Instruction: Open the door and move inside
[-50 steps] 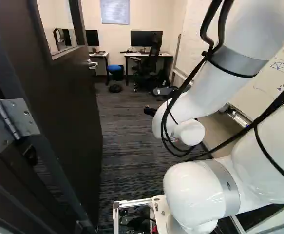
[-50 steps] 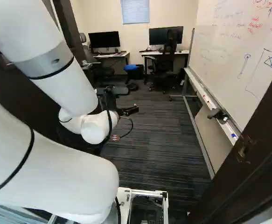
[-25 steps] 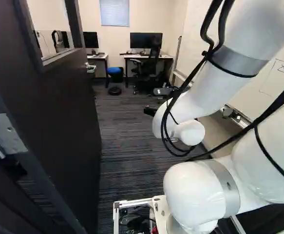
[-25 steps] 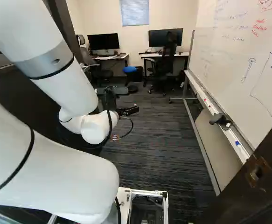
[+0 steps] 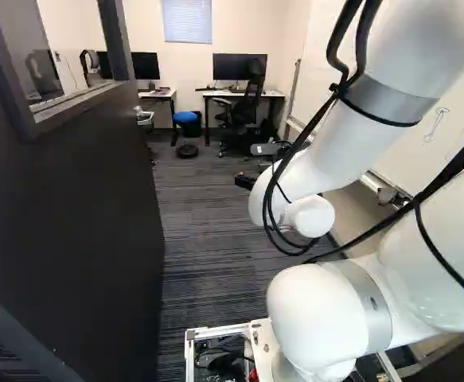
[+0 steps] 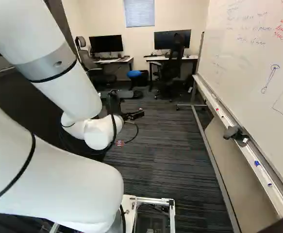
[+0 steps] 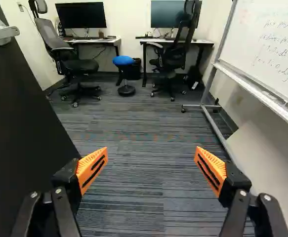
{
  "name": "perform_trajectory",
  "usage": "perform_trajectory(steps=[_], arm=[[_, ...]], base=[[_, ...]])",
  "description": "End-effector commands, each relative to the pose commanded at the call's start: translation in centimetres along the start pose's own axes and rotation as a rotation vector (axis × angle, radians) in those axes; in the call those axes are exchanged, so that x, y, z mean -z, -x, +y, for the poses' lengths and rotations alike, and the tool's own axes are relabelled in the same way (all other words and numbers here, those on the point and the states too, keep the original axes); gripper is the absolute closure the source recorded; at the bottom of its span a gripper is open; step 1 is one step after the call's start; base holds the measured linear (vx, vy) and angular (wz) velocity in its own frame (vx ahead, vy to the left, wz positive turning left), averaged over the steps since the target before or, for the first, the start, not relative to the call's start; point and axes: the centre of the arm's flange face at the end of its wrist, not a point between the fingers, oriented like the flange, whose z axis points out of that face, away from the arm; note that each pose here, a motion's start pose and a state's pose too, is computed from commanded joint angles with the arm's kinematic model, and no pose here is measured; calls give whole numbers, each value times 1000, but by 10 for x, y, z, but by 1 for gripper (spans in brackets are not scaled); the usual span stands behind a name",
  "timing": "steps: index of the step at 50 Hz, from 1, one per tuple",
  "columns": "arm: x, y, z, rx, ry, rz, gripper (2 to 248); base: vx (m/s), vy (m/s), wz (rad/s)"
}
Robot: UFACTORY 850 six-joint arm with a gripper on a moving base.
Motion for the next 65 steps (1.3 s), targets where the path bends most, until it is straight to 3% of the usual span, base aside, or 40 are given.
perform_trajectory(steps=[65], arm=[[0, 0, 0, 0, 0, 0, 3]], base=[[173, 2, -2]])
